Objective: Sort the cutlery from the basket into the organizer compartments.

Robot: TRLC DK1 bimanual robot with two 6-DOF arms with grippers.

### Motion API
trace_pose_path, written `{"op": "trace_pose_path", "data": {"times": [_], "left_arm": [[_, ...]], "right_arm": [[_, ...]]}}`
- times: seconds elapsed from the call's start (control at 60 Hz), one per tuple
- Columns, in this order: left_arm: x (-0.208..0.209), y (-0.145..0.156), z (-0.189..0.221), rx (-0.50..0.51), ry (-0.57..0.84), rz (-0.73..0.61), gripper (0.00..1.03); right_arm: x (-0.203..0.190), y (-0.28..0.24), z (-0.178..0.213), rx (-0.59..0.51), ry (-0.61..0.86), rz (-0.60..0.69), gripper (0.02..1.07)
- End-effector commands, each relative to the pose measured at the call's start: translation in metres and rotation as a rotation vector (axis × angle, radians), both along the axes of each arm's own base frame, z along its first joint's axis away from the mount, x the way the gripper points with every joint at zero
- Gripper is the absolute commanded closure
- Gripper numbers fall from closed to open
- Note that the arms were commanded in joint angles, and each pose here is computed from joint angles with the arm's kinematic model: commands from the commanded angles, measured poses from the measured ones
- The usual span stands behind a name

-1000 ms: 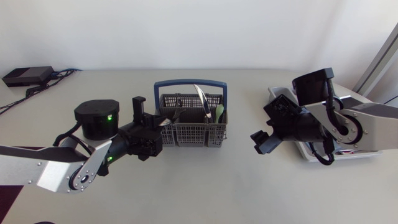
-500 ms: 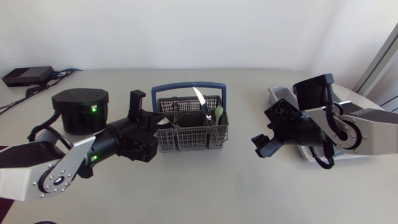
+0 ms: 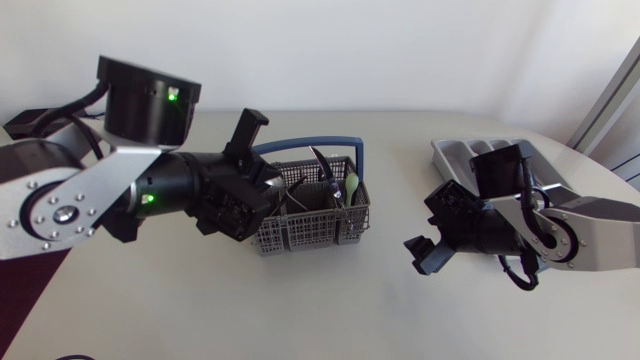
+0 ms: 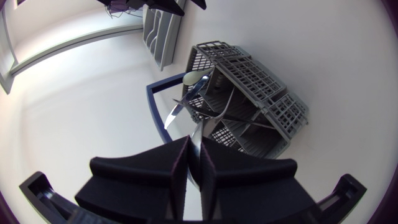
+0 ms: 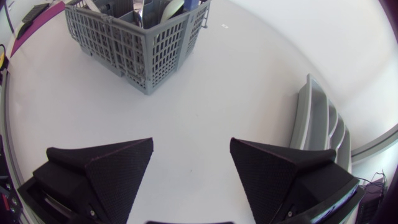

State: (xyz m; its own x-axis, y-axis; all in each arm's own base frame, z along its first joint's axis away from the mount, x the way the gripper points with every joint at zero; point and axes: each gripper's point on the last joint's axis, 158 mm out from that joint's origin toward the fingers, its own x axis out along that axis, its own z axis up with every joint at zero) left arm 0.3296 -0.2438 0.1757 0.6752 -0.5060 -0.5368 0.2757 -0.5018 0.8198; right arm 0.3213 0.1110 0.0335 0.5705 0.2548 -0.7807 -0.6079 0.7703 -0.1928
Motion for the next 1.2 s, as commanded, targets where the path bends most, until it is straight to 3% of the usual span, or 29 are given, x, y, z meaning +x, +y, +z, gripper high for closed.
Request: {"op": "trace_pose_path", "data": {"times": [0.0,0.3,0.8,0.967,1.183], "left_arm": [[-0.003,-0.018,0.013,0.050,-0.023,-0.071,1.00],[-0.005,-0.033,0.002,0.244,0.061,-0.152,1.00],[-0.016,-0.061,0.022,0.400,0.128,-0.191,1.00],[-0.014,-0.063,0.035,0.420,0.125,-0.172,1.00],[-0.008,-0.078,0.068,0.361,0.196,-0.059,1.00]], "right_arm": [[-0.009,-0.002,-0.008,0.001,0.014,0.012,0.18],[-0.015,-0.007,-0.012,0.005,0.014,0.035,0.18],[-0.012,-0.002,0.005,0.035,-0.040,0.083,0.18],[-0.012,0.001,0.028,0.065,-0.091,0.090,0.18],[-0.016,0.012,0.085,0.168,-0.222,0.107,0.18]]}}
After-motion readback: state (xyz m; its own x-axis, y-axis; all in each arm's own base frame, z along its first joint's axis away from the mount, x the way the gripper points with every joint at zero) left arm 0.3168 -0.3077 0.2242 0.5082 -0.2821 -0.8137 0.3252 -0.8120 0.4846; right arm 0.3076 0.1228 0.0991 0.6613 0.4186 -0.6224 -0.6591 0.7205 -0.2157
